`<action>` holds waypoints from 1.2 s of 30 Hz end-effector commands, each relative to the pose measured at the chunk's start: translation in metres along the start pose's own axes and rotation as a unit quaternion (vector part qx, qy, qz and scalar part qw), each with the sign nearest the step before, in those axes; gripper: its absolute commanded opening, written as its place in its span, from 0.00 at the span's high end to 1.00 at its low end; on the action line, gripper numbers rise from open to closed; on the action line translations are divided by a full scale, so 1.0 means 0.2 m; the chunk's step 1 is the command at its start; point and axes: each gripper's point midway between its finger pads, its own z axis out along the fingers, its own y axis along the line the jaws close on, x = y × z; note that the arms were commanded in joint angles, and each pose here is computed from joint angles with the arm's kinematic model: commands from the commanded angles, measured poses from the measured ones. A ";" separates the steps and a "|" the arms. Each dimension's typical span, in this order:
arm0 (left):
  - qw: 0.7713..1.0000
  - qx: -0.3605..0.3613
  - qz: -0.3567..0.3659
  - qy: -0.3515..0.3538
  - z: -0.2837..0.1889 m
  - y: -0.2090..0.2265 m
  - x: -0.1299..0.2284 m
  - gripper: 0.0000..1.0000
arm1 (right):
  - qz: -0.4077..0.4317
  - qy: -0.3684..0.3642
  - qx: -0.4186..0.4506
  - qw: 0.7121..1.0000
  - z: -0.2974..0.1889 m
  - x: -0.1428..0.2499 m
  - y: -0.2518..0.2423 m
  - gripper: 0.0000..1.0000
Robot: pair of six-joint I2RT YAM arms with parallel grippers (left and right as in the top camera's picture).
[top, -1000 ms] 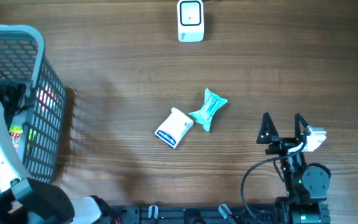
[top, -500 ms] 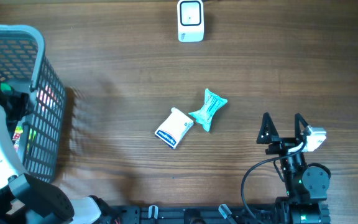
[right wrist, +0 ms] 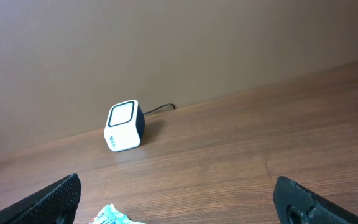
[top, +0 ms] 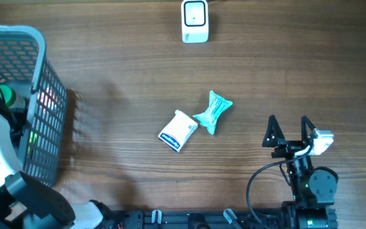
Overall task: Scan the item barcode
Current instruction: 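Reach the left gripper into the basket and grasp the Haribo gummy bag, then carry the Haribo bag out and set it left of the white pack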
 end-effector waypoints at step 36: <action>0.993 0.094 -0.074 0.010 -0.01 -0.14 -0.36 0.96 | 0.003 -0.004 0.004 1.000 0.00 -0.01 -0.01 0.00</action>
